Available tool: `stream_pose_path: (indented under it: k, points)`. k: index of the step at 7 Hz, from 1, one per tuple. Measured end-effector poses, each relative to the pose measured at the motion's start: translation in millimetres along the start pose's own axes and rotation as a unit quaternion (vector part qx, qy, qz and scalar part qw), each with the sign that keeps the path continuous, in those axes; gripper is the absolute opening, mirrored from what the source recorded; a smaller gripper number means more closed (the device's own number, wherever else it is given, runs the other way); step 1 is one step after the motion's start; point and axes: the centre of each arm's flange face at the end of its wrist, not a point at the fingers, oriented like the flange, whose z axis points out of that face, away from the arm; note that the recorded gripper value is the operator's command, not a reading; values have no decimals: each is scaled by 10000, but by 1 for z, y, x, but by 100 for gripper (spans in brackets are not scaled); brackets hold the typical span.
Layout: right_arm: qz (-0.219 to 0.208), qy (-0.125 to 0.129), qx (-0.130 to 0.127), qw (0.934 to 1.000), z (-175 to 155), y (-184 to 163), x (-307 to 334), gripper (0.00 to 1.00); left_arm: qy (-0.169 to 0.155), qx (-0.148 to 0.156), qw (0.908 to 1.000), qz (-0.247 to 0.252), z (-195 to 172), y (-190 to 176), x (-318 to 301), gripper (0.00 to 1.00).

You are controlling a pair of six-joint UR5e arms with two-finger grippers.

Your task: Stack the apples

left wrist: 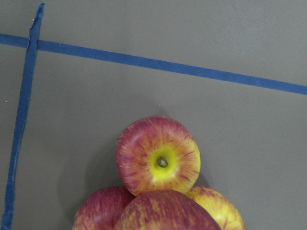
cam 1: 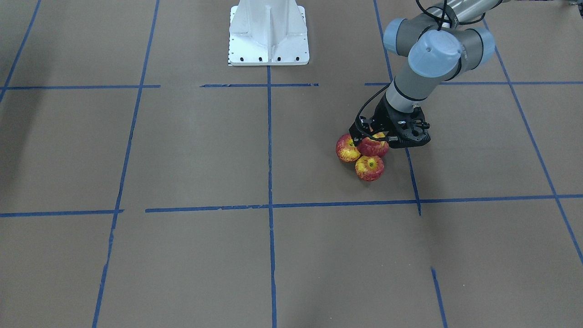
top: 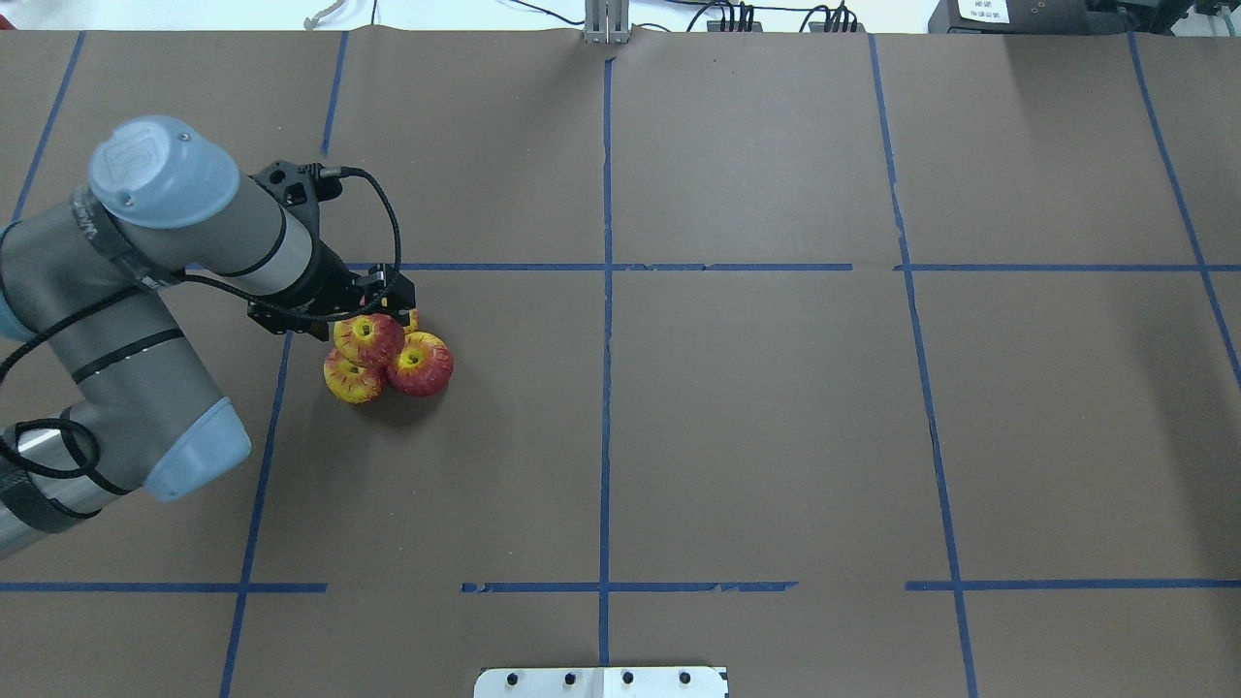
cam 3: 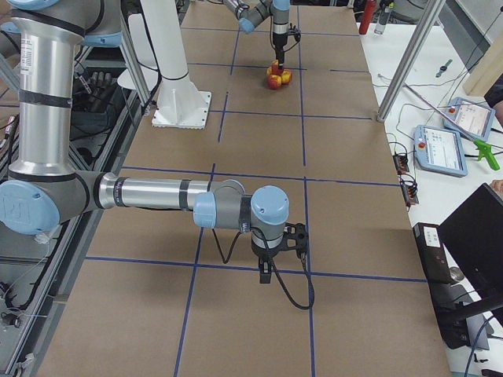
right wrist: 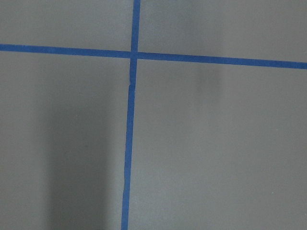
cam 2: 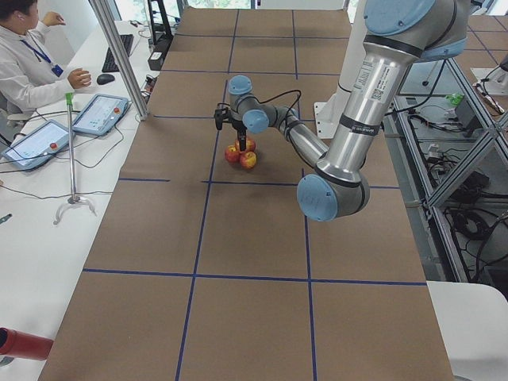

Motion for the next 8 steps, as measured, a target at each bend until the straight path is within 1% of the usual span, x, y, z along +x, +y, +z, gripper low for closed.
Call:
stream_pose_path:
  k: [1, 2, 3, 4, 5, 6, 7, 8]
  points:
    - [0, 1, 0, 10000, 0, 0, 0, 100, 11, 167, 9999, -25, -36, -9, -3, 99]
    - [0, 1, 0, 10000, 0, 0, 0, 100, -6, 353, 9993, 110, -74, -21, -11, 99]
    - [0, 1, -1, 10000, 0, 0, 0, 100, -114, 478, 9980, 393, -99, -31, -31, 100]
    - [0, 1, 0, 10000, 0, 0, 0, 100, -313, 502, 9952, 784, -108, -41, -64, 100]
    - [0, 1, -1, 10000, 0, 0, 0, 100, -499, 431, 9906, 1196, -115, -54, -109, 100]
    - [0, 1, -1, 10000, 0, 0, 0, 100, -648, 345, 9851, 1554, -130, -73, -172, 100]
    - [0, 1, 0, 10000, 0, 0, 0, 100, -828, 270, 9778, 1907, -146, -93, -246, 100]
    - [0, 1, 0, 10000, 0, 0, 0, 100, -1018, 208, 9713, 2141, -161, -114, -321, 100]
